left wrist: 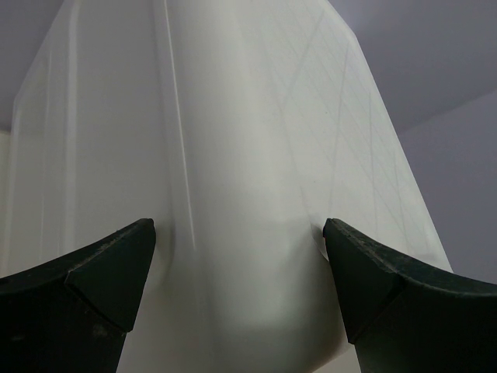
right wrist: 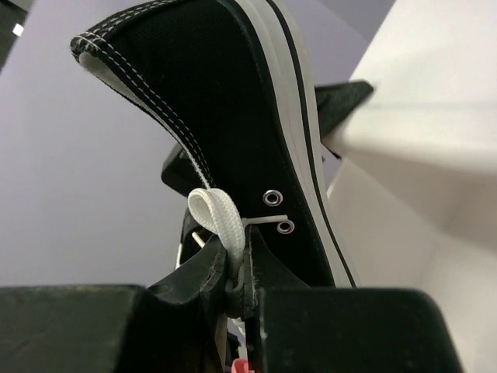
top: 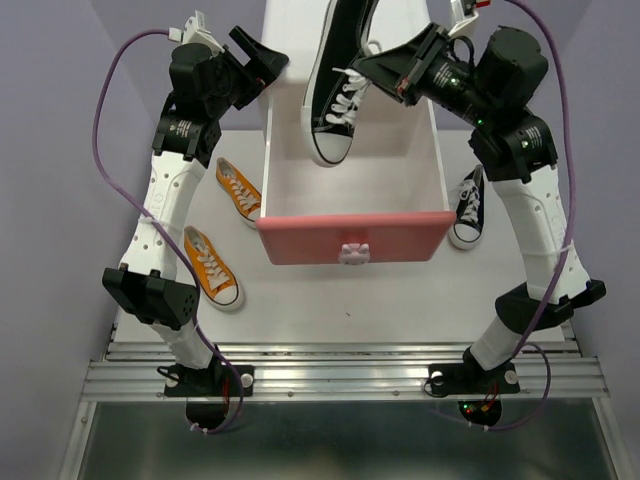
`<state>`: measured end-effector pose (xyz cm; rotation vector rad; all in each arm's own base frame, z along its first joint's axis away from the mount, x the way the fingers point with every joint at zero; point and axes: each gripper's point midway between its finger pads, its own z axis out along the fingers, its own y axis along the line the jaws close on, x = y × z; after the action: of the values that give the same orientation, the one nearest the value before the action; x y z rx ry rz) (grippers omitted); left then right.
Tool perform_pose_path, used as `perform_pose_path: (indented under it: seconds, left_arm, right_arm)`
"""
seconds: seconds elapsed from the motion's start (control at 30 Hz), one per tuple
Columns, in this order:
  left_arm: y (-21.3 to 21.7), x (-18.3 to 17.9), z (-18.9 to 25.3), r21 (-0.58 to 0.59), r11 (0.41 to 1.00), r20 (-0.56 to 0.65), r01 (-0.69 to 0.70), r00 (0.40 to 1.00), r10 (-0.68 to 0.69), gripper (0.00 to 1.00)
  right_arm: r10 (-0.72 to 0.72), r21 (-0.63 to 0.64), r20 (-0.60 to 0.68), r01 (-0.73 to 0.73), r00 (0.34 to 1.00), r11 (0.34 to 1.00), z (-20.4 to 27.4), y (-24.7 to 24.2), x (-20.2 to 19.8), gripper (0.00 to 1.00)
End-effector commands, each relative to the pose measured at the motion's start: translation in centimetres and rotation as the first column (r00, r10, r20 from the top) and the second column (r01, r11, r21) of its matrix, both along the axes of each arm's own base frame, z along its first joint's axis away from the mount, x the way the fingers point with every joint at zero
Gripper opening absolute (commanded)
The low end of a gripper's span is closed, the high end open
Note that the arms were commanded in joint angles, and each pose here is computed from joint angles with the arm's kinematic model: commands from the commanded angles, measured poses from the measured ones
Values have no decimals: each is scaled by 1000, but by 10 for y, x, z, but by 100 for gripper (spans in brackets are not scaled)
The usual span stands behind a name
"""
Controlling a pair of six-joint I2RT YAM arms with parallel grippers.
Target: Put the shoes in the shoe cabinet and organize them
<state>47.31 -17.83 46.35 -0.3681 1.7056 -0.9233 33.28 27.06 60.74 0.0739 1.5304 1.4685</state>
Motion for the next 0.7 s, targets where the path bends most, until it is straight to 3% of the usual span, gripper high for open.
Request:
perform_pose_path:
  seconds: [0.0,0.17,0.67]
  left_arm:
    - [5,-5,-149,178,983,-423,51,906,30,99]
    - [8,-7,-152,168,985,-426,33,903,43,99]
    - [10,-12,-162,165,986,-441,14,896,61,99]
  right_arm:
    - [-30,4,79,30,996,1000,23,-5,-40,1]
    - [-10,-109,12,11,1000,994,-11,29,-59,1]
    - [-26,-239,-78,6,997,971,-74,48,-62,1]
